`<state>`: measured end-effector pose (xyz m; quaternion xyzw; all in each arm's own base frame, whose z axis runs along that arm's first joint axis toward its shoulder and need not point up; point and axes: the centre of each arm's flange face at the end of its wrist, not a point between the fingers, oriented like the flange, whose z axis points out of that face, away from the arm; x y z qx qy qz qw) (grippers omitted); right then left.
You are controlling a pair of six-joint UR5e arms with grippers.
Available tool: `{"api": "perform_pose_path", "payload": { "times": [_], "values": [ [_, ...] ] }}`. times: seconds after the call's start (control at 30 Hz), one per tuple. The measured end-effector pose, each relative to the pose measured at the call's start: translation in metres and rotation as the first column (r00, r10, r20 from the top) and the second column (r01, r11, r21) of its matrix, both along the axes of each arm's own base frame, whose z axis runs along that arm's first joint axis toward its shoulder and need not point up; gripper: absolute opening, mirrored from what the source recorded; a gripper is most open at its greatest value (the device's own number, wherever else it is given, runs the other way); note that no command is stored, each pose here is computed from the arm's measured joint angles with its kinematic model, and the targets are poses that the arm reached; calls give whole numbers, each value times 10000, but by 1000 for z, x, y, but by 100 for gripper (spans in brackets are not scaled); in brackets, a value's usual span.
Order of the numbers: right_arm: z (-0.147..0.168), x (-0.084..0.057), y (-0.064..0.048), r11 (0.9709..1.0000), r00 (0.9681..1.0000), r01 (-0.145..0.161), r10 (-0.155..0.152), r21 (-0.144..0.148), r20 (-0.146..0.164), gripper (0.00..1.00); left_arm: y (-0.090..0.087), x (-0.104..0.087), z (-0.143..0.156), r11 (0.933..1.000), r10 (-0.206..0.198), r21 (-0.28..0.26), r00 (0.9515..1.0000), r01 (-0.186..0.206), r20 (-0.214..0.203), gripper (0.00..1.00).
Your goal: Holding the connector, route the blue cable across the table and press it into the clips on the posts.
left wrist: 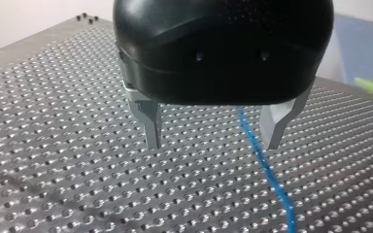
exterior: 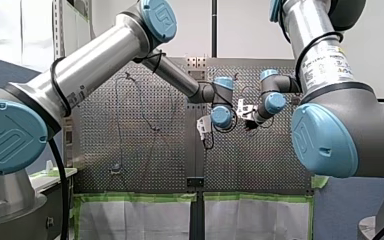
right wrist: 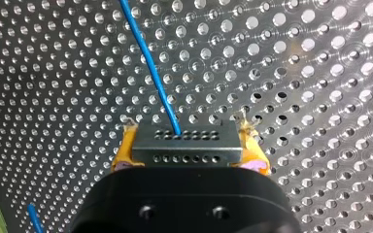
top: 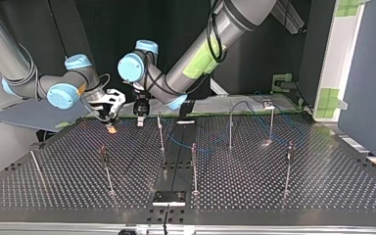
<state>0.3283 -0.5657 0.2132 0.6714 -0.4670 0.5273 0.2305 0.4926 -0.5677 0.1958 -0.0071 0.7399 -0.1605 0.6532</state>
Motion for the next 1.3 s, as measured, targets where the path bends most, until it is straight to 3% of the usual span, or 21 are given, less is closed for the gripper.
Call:
{"api": "perform_pose_path", "payload": {
  "times": [0.13,0.47,0.73,1.07,1.1,1.13,1.2,1.23,1.27,1.3],
  "values": [
    [0,0,0,10000,10000,-12,12,3,15,0,-2,7,0,10000,-26,-58,10000,26,11,100],
    [0,1,0,10000,10000,-85,85,-8,42,0,-12,20,-28,10000,-4,91,9992,8,-402,100],
    [0,1,0,10000,9999,-95,95,-14,49,0,-20,33,-43,9997,253,-52,9991,-255,-351,100],
    [0,1,0,10000,9999,-90,90,-4,57,0,-21,31,-42,9982,591,-75,9977,-594,-326,100],
    [0,1,0,10000,9999,-90,90,-4,57,0,-22,31,-42,9981,604,-62,9976,-606,-335,93],
    [0,1,0,10000,9999,-89,89,-6,57,0,-22,30,-42,9981,614,-43,9975,-616,-345,76],
    [0,1,0,10000,9999,-88,88,-5,57,0,-22,30,-42,9981,622,-22,9975,-623,-347,70],
    [0,1,0,10000,9999,-88,88,-9,58,0,-22,29,-42,9980,631,-15,9974,-631,-338,50],
    [0,1,0,10000,9999,-88,88,-10,58,0,-23,29,-42,9980,634,-14,9975,-635,-322,50],
    [0,1,0,10000,9999,-88,89,-13,59,0,-23,28,-41,9980,633,-17,9975,-633,-302,38]
  ]
}}
